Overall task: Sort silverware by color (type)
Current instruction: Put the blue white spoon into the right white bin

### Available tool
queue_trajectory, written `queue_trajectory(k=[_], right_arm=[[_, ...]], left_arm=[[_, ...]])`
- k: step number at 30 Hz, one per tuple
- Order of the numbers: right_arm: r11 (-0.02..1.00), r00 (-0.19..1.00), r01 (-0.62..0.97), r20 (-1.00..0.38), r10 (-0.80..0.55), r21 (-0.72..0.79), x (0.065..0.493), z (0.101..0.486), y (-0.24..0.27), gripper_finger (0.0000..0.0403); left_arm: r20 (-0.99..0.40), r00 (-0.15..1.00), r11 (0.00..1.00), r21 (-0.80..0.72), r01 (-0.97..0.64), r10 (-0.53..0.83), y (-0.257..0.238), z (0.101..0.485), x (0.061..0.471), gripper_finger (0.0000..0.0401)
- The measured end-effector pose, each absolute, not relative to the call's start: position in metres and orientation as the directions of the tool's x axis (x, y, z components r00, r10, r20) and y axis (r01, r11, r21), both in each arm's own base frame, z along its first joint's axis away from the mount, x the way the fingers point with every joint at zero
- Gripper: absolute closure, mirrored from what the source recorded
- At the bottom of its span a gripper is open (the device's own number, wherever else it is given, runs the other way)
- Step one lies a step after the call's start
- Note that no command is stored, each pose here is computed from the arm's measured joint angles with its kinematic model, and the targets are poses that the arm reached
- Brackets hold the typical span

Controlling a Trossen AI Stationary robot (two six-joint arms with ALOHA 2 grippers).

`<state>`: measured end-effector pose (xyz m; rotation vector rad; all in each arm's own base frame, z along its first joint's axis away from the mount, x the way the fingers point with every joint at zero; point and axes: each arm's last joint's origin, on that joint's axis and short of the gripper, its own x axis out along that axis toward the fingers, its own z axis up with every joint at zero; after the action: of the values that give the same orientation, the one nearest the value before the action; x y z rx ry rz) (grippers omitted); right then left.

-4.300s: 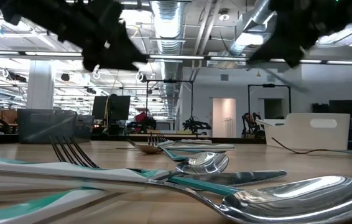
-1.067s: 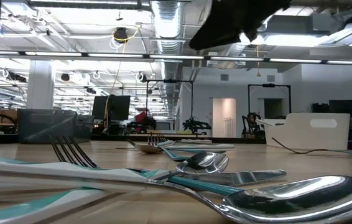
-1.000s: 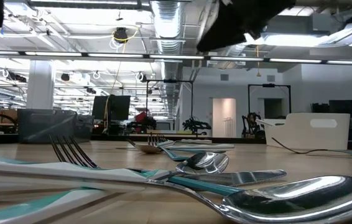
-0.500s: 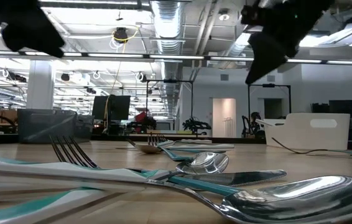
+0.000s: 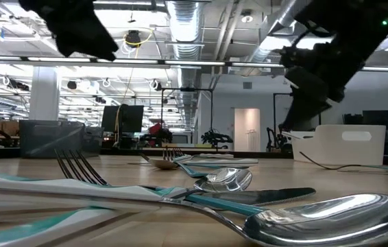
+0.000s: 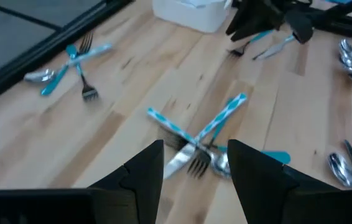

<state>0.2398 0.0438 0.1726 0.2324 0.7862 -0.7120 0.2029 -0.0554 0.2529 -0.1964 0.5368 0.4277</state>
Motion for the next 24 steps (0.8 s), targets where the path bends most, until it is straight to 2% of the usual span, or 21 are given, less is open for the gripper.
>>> queue_trajectory(k=[6,10,12,18,24], right_arm=[[0.739,0.538,0.673,-0.705,-0.463,0.028,0.230,0.184,0.044,0.0300],[0.766,0.594,0.636,-0.689,-0.415,0.088,0.224,0.199,0.047,0.0300],[0.792,0.621,0.598,-0.693,-0.365,0.119,0.220,0.205,0.047,0.0300],[0.879,0.669,0.475,-0.666,-0.329,0.043,0.218,0.216,0.047,0.0300],[0.920,0.735,0.388,-0.621,-0.272,0.055,0.229,0.217,0.052,0.0305]], left_arm=[[-0.560,0.775,0.932,-0.013,-0.362,0.293,-0.056,0.232,0.236,0.0237],[-0.559,0.768,0.937,0.050,-0.346,0.313,-0.054,0.212,0.259,0.0237],[-0.565,0.779,0.953,0.042,-0.300,0.271,-0.051,0.204,0.270,0.0237],[-0.512,0.857,0.994,-0.041,-0.100,0.065,-0.036,0.195,0.296,0.0237],[-0.478,0.875,0.997,0.038,-0.068,0.078,-0.017,0.187,0.308,0.0237]])
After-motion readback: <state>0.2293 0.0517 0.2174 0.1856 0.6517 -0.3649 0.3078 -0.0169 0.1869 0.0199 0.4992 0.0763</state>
